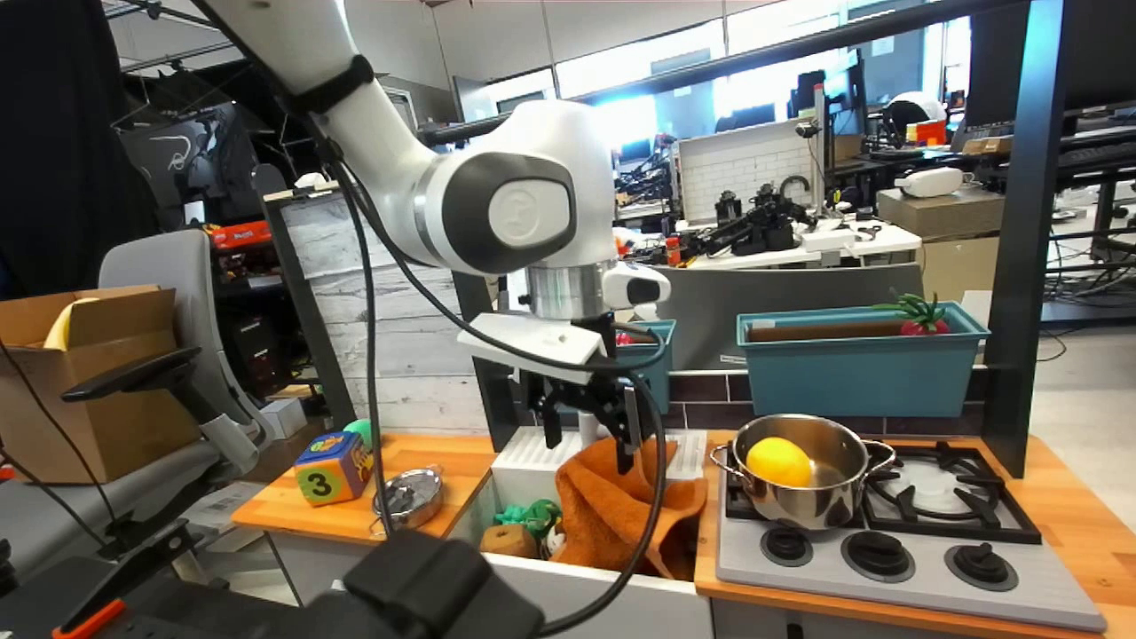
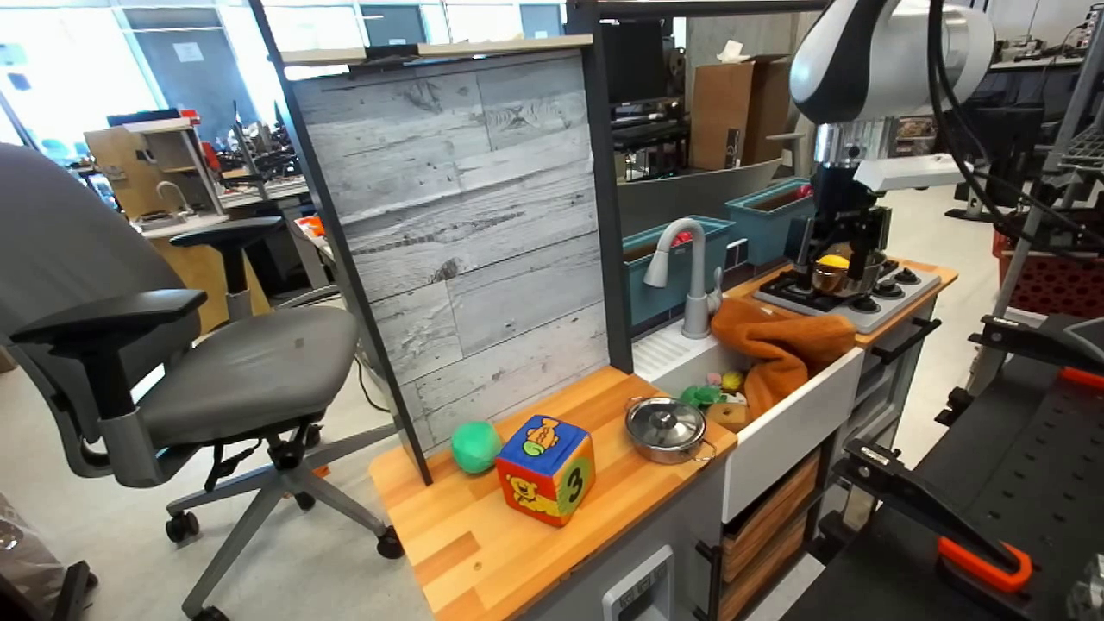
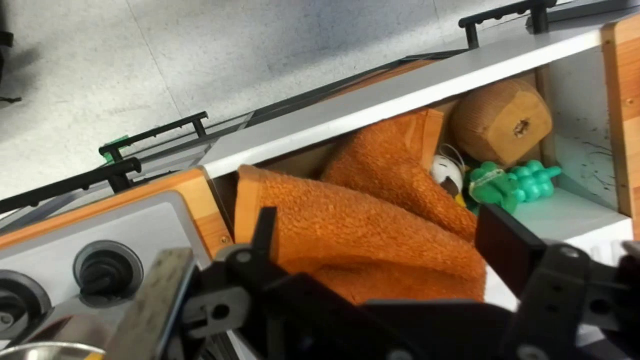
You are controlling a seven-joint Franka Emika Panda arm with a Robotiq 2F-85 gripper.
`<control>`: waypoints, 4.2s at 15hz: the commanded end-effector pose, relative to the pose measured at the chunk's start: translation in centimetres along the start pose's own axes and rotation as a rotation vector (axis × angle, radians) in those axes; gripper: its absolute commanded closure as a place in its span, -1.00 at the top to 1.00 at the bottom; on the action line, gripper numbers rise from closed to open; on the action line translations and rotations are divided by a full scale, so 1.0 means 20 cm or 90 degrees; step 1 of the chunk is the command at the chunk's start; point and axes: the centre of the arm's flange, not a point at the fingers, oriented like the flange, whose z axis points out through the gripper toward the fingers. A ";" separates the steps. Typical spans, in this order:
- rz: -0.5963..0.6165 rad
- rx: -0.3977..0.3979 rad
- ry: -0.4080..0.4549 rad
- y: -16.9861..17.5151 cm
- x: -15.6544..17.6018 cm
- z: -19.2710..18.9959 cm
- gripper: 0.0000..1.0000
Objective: Pick up the towel and put it on the rack
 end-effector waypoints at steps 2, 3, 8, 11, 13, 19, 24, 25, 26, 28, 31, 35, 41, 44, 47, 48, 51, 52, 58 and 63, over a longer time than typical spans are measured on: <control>-0.009 -0.011 0.021 0.03 0.00 0.25 1.00; -0.016 -0.013 0.032 0.02 0.00 0.30 1.00; -0.079 -0.016 0.139 -0.06 0.16 0.44 1.00; -0.125 -0.037 0.207 -0.08 0.28 0.44 1.00; -0.124 -0.039 0.218 -0.07 0.35 0.47 1.00; -0.080 -0.009 0.180 -0.06 0.37 0.49 1.00; -0.046 0.044 0.123 -0.11 0.38 0.49 1.00; -0.039 0.044 0.117 -0.11 0.39 0.49 1.00; -0.030 0.049 0.107 -0.10 0.40 0.49 0.50; -0.018 0.058 0.093 -0.08 0.41 0.48 0.31; -0.002 0.071 0.079 -0.06 0.42 0.45 -0.16; 0.007 0.088 0.054 -0.05 0.39 0.44 -0.76; 0.005 0.099 0.019 -0.02 0.32 0.44 -1.00; 0.015 0.068 -0.019 0.00 0.26 0.44 -1.00; -0.002 0.048 -0.083 0.09 0.08 0.46 -0.46; -0.022 0.046 -0.075 0.12 0.03 0.46 -0.31; -0.079 0.034 -0.048 0.16 -0.04 0.49 0.10; -0.090 0.027 -0.033 0.17 -0.03 0.51 0.27; -0.172 -0.018 0.099 0.14 0.10 0.48 1.00; -0.162 0.008 0.104 0.05 0.21 0.44 1.00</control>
